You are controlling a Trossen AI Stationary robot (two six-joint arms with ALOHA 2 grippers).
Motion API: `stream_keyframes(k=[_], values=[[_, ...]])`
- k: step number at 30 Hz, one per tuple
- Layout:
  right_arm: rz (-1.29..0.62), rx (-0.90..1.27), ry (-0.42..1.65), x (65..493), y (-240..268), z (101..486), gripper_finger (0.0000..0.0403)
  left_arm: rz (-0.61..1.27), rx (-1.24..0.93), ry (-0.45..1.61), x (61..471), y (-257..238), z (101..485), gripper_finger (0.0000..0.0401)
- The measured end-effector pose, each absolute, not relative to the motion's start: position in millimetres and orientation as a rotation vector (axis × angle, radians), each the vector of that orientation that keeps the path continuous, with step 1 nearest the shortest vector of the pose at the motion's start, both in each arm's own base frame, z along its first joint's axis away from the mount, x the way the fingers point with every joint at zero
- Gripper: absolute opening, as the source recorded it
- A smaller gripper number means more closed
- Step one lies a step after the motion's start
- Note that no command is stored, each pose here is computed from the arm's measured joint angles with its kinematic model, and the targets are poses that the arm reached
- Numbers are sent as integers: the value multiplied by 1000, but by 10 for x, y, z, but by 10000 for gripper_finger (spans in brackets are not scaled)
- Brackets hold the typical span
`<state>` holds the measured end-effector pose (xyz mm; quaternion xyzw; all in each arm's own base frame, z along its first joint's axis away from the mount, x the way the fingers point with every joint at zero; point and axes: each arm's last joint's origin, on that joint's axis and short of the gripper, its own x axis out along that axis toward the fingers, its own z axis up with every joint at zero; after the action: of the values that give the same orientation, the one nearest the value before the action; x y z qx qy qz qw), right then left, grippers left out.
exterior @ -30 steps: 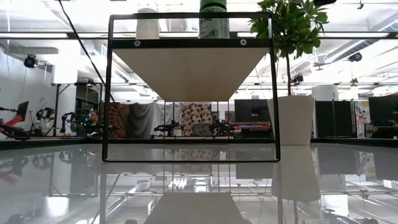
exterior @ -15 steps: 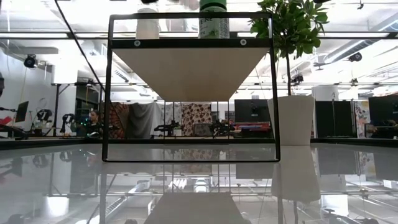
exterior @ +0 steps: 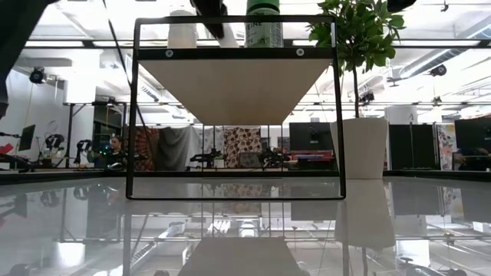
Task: Pick and place medicine bottles onto shelf by color
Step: Put the transparent pill bottle on the shelf
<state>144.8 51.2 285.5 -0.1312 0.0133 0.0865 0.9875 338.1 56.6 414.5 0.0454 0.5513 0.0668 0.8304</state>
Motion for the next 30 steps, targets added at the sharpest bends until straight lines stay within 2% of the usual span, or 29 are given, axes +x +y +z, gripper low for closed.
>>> stream_keyframes(k=[8,30], values=[[169,-236,10,1450,511,2874,171,73,264,1289,3607,591,3887,114],[165,-271,38,1448,509,2846,171,17,187,1366,3725,491,3603,114]])
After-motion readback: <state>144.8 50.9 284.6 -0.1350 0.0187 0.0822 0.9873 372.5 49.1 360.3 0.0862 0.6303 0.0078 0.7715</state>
